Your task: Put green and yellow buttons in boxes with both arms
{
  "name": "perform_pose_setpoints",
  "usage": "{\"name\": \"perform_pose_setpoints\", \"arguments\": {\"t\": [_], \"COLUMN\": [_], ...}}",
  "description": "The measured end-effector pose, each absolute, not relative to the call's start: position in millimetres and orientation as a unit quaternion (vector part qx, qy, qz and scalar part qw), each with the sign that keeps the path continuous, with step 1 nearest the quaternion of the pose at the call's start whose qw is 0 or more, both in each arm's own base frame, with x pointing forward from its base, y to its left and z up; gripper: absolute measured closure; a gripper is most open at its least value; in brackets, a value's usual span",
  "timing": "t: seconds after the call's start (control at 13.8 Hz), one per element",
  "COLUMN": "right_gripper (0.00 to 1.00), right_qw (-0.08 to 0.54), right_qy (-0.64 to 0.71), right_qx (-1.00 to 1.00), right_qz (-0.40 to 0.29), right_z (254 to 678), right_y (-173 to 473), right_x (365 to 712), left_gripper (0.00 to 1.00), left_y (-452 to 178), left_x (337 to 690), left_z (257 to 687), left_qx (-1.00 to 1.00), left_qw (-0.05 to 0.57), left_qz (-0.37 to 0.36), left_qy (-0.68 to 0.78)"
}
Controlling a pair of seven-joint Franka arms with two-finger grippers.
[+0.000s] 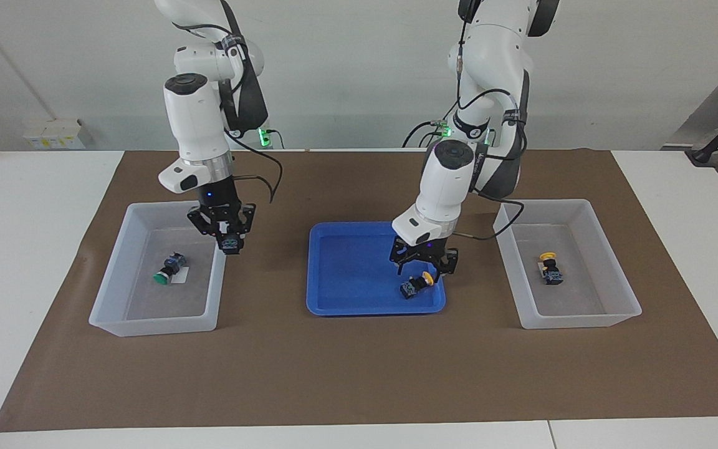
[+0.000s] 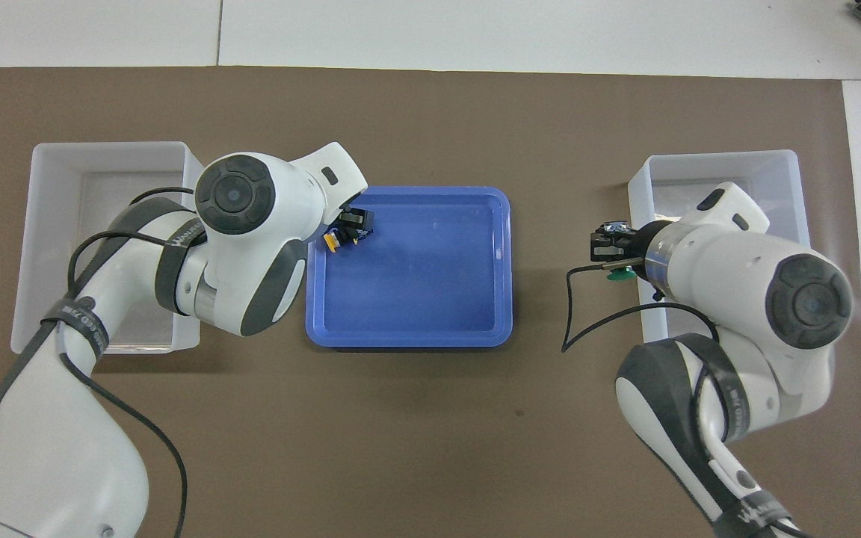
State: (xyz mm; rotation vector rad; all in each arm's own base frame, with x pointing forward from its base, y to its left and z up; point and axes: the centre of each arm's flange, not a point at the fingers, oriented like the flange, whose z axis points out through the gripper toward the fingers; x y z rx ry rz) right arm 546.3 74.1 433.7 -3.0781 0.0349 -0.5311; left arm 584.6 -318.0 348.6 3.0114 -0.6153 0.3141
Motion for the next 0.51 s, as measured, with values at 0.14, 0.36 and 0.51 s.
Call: {"name": "perform_pose_setpoints", "arguments": {"t": [0.14, 0.36, 0.51], "right_gripper": [0.60, 0.60, 0.60], "right_qw": [-0.003, -0.019, -0.025], "right_qy": [0.008, -0.014, -0.029], "right_qx": [-0.988, -0.992, -0.992], "right_qz": [-0.152, -0.127, -0.119], "right_z": [427.8, 419.9, 413.6], "right_y": [45.6, 1.1, -21.8], "right_x": [546.1, 543.5, 541.2], "left_gripper": [0.05, 0.06, 0.06], "left_y": [-314.8, -312.5, -314.9], "left_x": [586.2, 584.1, 582.0], "left_z": [346.4, 340.1, 330.6], "left_qx": [0.967, 0.954, 0.950], "left_qw": [0.020, 0.013, 0.011], "left_qz": [0.101, 0.096, 0.091], "left_qy": [-0.235, -0.284, -0.298]}}
